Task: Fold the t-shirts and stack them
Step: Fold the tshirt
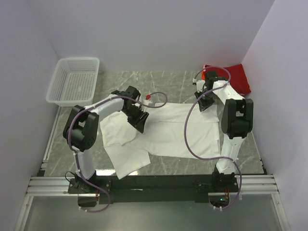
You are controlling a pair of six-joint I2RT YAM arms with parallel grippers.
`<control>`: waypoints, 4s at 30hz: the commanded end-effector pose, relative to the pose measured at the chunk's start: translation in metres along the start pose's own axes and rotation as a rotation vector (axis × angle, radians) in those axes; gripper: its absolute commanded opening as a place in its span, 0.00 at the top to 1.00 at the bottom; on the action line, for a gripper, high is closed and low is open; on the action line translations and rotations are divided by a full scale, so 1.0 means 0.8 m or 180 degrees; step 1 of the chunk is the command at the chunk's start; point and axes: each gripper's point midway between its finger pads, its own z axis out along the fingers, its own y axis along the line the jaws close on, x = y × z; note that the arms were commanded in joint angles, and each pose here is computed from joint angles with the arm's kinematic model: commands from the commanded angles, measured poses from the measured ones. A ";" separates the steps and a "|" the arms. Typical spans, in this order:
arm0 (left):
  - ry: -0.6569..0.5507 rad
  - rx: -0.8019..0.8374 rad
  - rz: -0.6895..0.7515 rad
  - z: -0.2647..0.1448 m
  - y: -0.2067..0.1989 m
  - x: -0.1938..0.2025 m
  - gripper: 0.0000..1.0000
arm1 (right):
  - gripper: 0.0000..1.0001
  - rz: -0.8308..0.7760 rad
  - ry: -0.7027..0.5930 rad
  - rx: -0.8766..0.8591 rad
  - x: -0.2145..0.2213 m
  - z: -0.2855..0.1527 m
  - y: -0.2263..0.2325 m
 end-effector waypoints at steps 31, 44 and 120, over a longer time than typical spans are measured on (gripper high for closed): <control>-0.0268 -0.2126 -0.1828 -0.105 0.326 0.017 0.50 | 0.82 -0.1153 0.0194 0.1237 -0.054 0.052 -0.064; -0.1147 -0.1228 -0.0835 -0.197 0.241 -0.085 0.31 | 0.45 -0.1187 -0.0819 0.0794 -0.145 -0.059 -0.015; 0.0185 -0.0985 0.1975 -0.151 -0.061 0.179 1.00 | 1.00 -0.2075 0.0133 0.0267 0.242 -0.084 0.078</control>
